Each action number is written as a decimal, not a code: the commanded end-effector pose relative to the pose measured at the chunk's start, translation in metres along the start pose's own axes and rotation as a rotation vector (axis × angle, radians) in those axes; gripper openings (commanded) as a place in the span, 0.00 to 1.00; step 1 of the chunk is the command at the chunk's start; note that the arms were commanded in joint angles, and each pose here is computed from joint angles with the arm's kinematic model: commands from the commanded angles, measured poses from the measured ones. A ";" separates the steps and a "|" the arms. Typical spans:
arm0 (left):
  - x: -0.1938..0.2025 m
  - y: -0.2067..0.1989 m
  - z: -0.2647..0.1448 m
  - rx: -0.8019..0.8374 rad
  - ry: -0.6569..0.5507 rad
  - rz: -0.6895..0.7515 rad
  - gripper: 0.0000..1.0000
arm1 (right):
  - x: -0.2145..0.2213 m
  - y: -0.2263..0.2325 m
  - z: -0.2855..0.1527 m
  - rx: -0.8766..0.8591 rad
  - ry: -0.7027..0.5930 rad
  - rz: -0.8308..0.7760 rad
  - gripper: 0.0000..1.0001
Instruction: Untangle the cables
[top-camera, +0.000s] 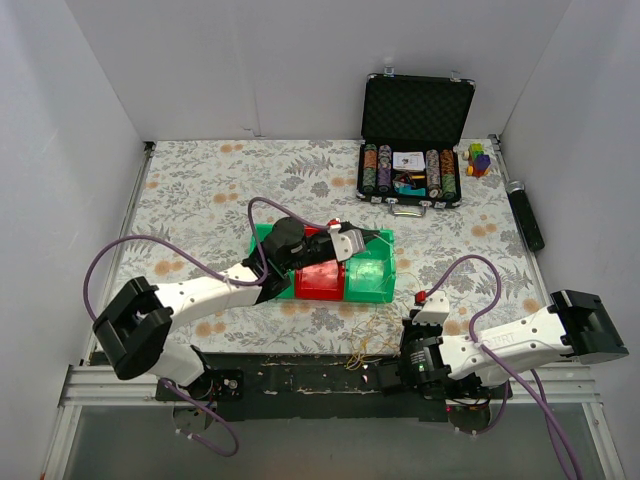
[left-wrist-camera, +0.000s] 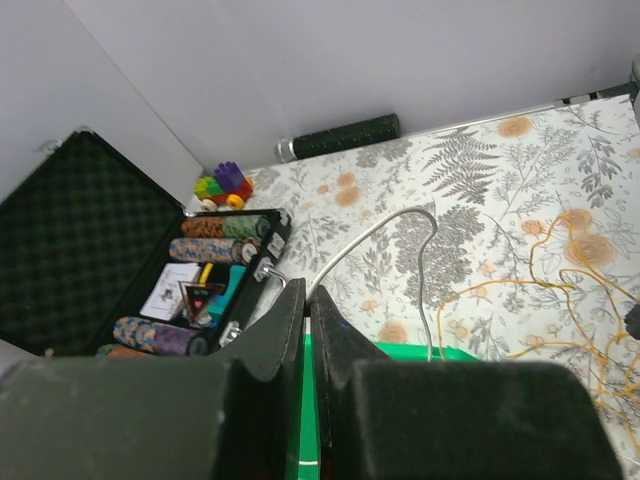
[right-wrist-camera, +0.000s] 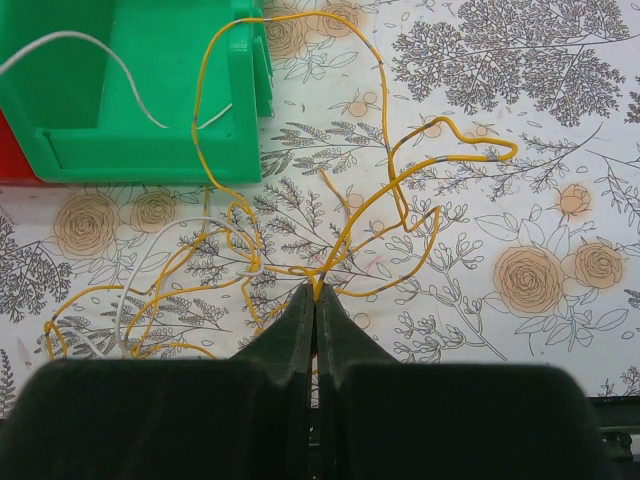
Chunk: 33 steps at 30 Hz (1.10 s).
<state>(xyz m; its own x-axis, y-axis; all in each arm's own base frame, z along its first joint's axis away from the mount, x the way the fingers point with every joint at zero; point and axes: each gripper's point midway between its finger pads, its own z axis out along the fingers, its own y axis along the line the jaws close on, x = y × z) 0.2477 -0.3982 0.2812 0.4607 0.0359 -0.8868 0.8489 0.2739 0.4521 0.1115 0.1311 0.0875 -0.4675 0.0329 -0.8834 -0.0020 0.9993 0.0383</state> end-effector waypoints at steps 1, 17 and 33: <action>0.017 -0.015 -0.005 0.017 0.044 -0.093 0.00 | 0.027 0.055 -0.078 -0.471 0.061 0.126 0.01; 0.071 -0.039 0.008 0.066 0.136 -0.188 0.00 | 0.027 0.056 -0.080 -0.470 0.067 0.120 0.01; 0.142 -0.020 -0.003 -0.022 0.330 -0.260 0.00 | 0.028 0.050 -0.074 -0.466 0.072 0.136 0.01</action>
<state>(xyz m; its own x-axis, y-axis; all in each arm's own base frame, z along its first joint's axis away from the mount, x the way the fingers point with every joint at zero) 0.2804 -0.3971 0.1476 0.1720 0.2446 -0.9542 0.9261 0.2901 0.2413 0.1115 0.1308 0.0884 -0.4698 0.0448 -0.8816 -0.0019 0.9987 0.0518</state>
